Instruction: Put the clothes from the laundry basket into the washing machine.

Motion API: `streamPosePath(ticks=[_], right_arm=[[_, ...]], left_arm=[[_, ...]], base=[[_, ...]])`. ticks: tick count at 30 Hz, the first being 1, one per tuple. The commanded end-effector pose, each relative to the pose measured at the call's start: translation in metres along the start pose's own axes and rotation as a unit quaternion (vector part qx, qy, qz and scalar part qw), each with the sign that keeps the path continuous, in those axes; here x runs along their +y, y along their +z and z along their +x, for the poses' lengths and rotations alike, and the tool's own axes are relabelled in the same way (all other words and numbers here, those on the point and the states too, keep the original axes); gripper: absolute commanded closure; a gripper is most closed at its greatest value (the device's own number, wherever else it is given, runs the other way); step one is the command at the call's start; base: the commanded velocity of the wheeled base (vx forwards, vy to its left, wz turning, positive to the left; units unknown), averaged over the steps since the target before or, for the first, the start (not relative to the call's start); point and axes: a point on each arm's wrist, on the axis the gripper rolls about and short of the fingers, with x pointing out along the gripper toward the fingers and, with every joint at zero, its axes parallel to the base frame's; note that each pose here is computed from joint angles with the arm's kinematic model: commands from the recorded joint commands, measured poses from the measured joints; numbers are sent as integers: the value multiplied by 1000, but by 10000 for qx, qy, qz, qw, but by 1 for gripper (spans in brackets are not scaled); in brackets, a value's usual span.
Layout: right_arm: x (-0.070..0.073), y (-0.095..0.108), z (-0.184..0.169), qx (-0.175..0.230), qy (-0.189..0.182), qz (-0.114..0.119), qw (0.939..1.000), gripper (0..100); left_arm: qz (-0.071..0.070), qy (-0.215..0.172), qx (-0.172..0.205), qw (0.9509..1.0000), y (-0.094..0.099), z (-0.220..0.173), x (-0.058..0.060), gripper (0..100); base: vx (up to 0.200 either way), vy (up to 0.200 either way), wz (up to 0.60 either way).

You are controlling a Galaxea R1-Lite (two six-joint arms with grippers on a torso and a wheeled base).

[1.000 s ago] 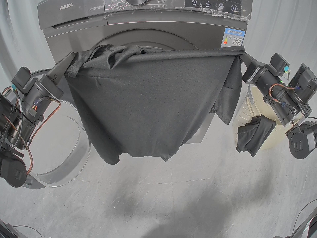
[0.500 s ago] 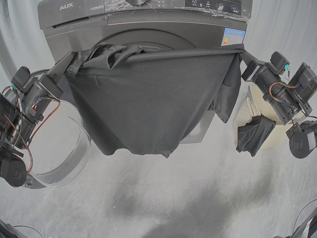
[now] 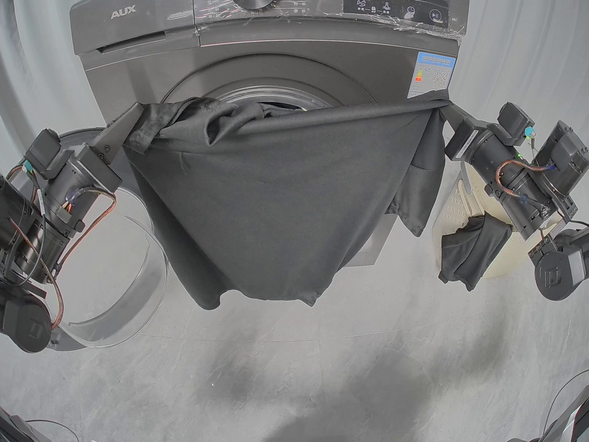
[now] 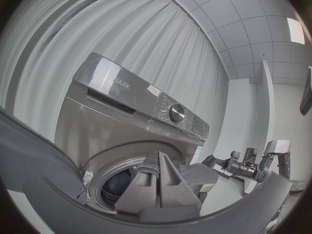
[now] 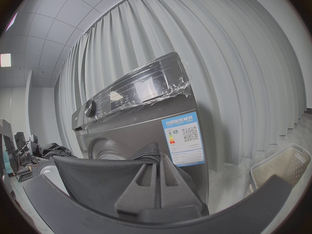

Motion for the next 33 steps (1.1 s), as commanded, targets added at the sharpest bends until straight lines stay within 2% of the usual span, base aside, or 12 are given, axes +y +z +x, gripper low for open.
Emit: streamPosePath(ticks=[1, 23, 28, 29, 30, 33], right_arm=[[1, -6, -1, 94, 23, 22, 10000, 100], [3, -12, -4, 211, 38, 31, 9998, 100], [4, -17, -5, 305, 49, 45, 9995, 100], [4, -20, -8, 399, 52, 94, 9991, 100], [5, -25, -12, 501, 69, 109, 9987, 0], [15, -40, -22, 887, 199, 166, 9957, 0]], left_arm=[[-13, 13, 76, 10000, -5, 0, 1, 100], [-112, -56, 221, 9997, -13, 1, -2, 100], [-196, -161, 304, 9992, -20, 4, -7, 100], [-203, -257, 311, 9990, -22, 7, -12, 100], [-181, -325, 319, 9988, -23, 8, -16, 100], [-189, -462, 276, 9984, -25, 15, -23, 100]], base=[[0, 0, 0], [0, 0, 0], [0, 0, 0], [0, 0, 0], [0, 0, 0], [0, 0, 0]])
